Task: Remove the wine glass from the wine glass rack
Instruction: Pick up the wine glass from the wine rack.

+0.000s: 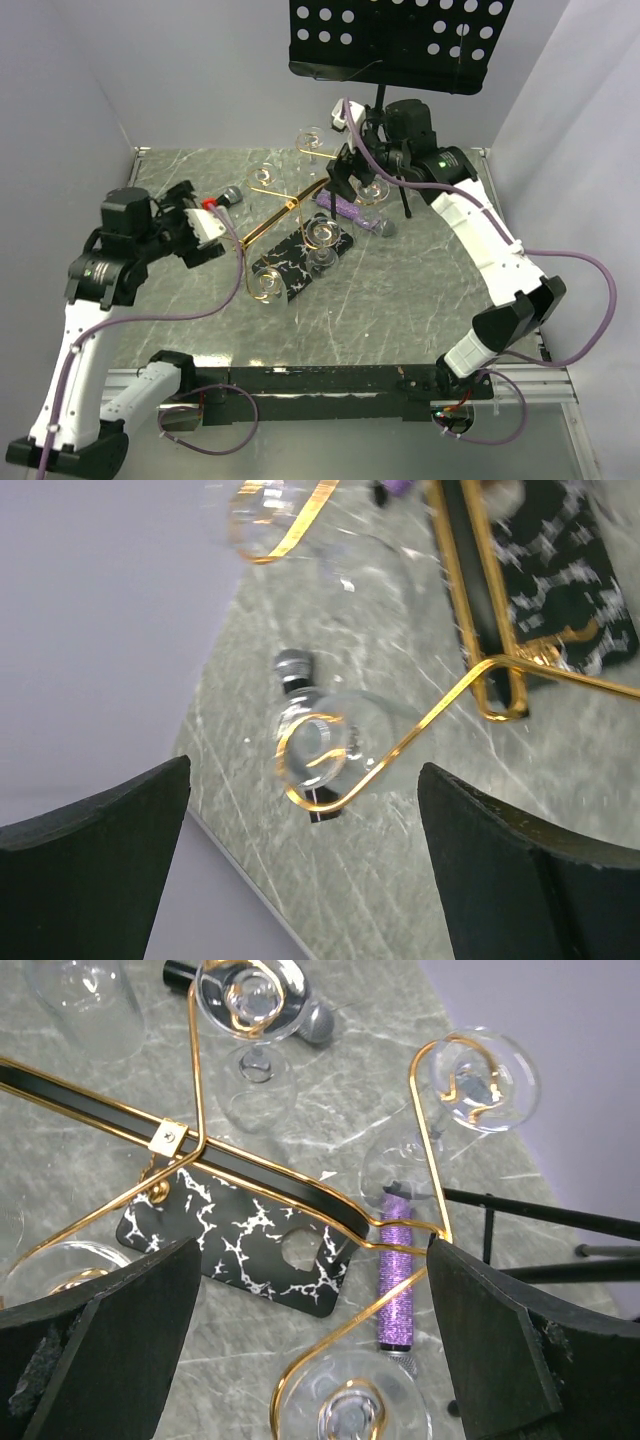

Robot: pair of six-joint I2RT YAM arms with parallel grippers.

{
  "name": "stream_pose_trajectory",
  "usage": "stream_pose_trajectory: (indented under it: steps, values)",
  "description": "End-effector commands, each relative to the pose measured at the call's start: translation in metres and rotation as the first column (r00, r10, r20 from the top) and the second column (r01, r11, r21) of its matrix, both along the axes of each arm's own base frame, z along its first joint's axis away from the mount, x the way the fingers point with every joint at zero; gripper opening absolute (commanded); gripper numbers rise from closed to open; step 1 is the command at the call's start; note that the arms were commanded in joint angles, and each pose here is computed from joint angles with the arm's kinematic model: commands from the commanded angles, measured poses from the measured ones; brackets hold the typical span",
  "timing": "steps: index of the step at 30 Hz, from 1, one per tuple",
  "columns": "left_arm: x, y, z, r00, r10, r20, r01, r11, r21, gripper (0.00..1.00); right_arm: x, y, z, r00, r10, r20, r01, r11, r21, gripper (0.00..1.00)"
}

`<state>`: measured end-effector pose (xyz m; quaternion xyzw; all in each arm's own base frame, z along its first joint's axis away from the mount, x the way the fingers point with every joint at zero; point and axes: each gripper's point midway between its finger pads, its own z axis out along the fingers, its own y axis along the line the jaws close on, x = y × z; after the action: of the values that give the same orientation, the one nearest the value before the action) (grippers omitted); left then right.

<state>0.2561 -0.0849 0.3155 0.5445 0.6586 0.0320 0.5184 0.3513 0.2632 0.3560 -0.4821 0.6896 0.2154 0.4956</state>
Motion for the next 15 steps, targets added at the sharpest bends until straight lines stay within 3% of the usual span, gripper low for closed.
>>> stream_pose_trajectory:
  steps: [1, 6, 11, 13, 15]
  values:
    - [0.001, 0.012, 0.040, 0.987, 0.148, 0.057, -0.134, 0.971, -0.199, 1.00, -0.016, -0.010, 0.053, 0.993, -0.047, 0.112, 0.036, 0.995, 0.097, 1.00]
    - [0.030, 0.042, 0.066, 0.965, 0.261, 0.017, -0.234, 0.891, -0.390, 1.00, -0.025, -0.018, 0.055, 0.992, -0.069, 0.105, 0.057, 0.992, 0.111, 1.00]
    - [0.067, 0.099, 0.071, 0.928, 0.329, -0.178, -0.371, 0.751, -0.547, 1.00, -0.028, -0.030, 0.057, 0.989, -0.103, 0.107, 0.089, 0.988, 0.129, 1.00]
    - [0.067, 0.112, 0.057, 0.923, 0.328, -0.200, -0.383, 0.736, -0.558, 1.00, -0.029, -0.035, 0.055, 0.988, -0.116, 0.104, 0.102, 0.986, 0.130, 1.00]
    - [0.058, 0.113, 0.031, 0.936, 0.294, -0.193, -0.351, 0.766, -0.538, 1.00, -0.029, -0.040, 0.054, 0.987, -0.128, 0.102, 0.114, 0.985, 0.128, 1.00]
